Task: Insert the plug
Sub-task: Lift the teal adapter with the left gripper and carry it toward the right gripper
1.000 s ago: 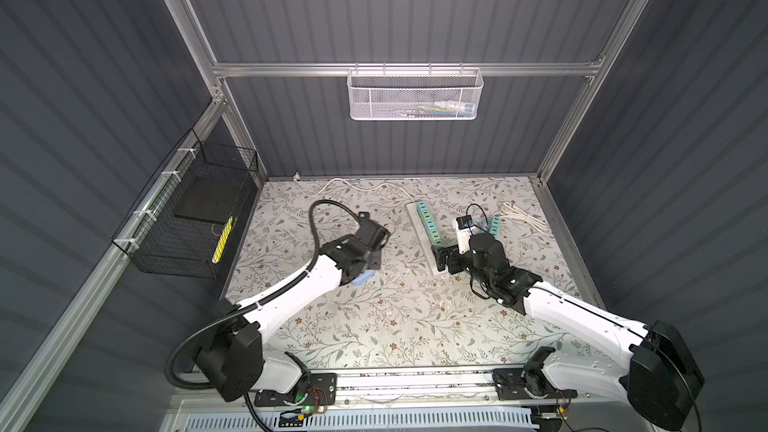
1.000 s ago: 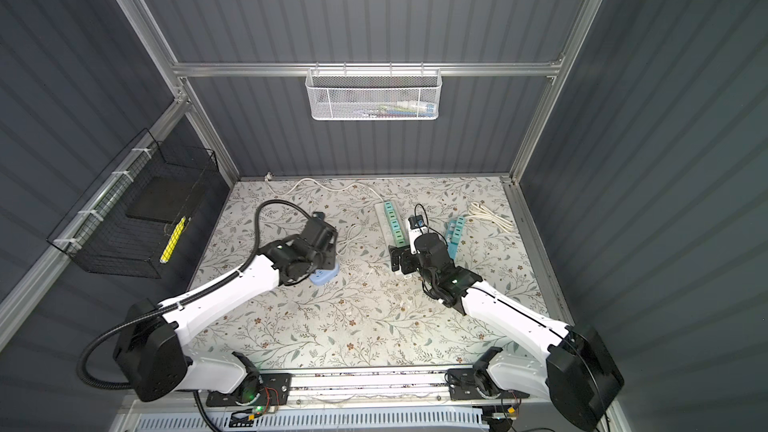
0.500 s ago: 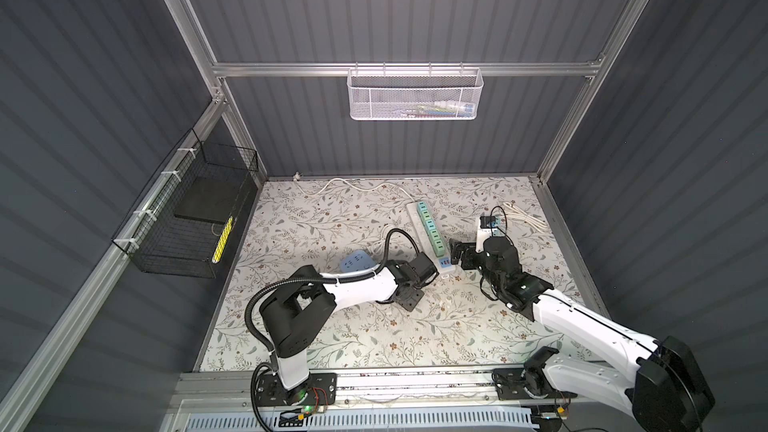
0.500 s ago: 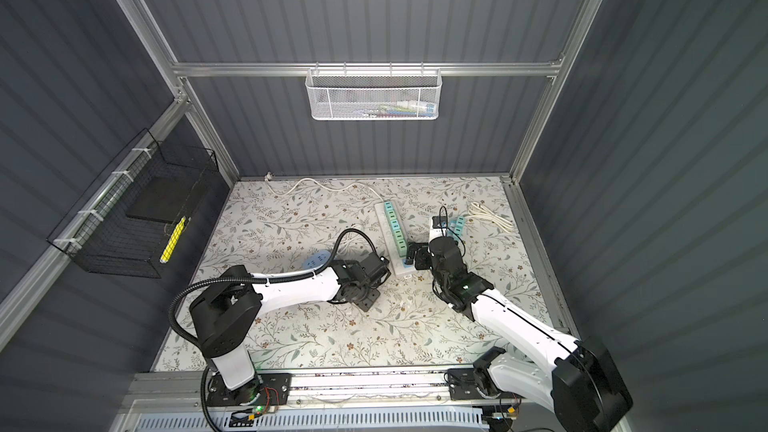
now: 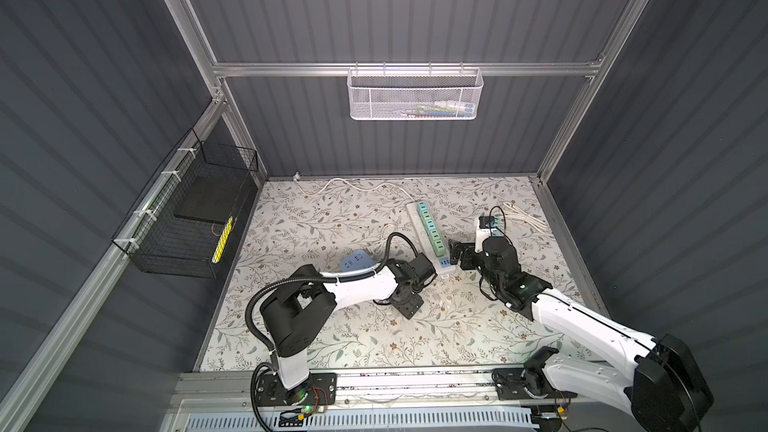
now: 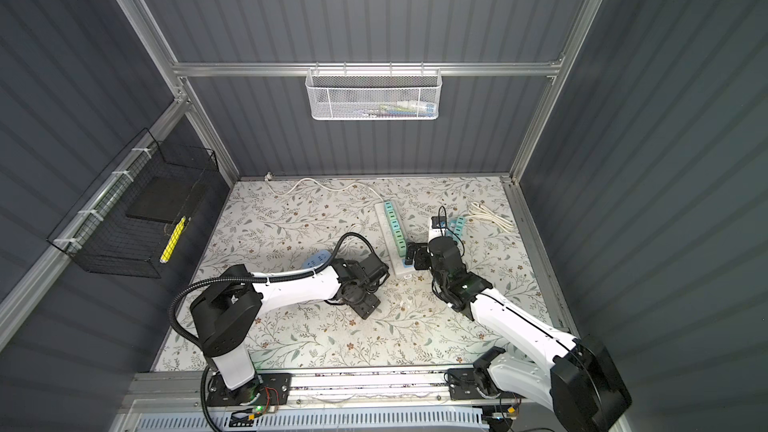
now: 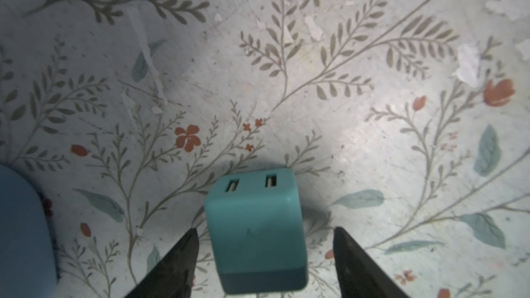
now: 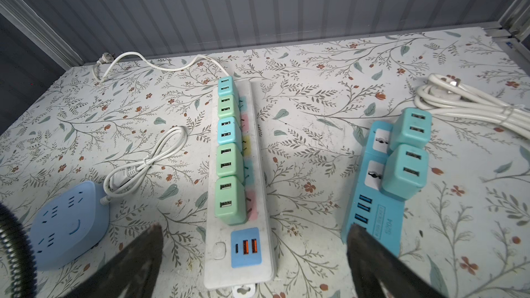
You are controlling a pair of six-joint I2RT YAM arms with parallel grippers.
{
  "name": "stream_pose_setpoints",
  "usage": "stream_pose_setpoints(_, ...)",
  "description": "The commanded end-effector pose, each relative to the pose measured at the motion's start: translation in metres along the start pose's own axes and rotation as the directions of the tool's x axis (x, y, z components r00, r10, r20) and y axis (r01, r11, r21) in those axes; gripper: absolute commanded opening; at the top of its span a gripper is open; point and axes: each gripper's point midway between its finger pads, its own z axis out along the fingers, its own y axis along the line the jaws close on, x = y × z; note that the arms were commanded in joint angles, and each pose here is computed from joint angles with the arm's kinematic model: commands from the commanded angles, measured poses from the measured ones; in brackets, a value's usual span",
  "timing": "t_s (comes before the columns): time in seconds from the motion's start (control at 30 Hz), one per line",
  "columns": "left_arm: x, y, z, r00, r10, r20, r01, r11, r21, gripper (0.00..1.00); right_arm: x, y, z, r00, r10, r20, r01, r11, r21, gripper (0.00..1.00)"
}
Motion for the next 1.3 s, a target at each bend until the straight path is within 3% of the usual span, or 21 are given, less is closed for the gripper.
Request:
stream_pose_setpoints(0.0,-0.002,-0.005,-0.013,1.000,0.010,-0.030,-0.009,0.999,0.041,0.71,-0.004,0.003,0.001,1.000,0.014,0.006,-0.014,1.000,-0.013,0.99)
stream_pose_setpoints(0.37,-0.004,0.010,-0.005,0.991,-0.086,-0.102,0.083,0.996,-0.040,0.56,-0.004,0.004,0.001,1.000,0.010,0.002,-0.010,1.000,-0.019,0.99)
stream_pose_setpoints(1.27,0.010,0.016,0.014,0.988,-0.084,-0.128,0.077,0.995,-0.056,0.52,0.004,0.003,0.008,1.000,0.001,-0.028,-0.001,1.000,-0.009,0.99)
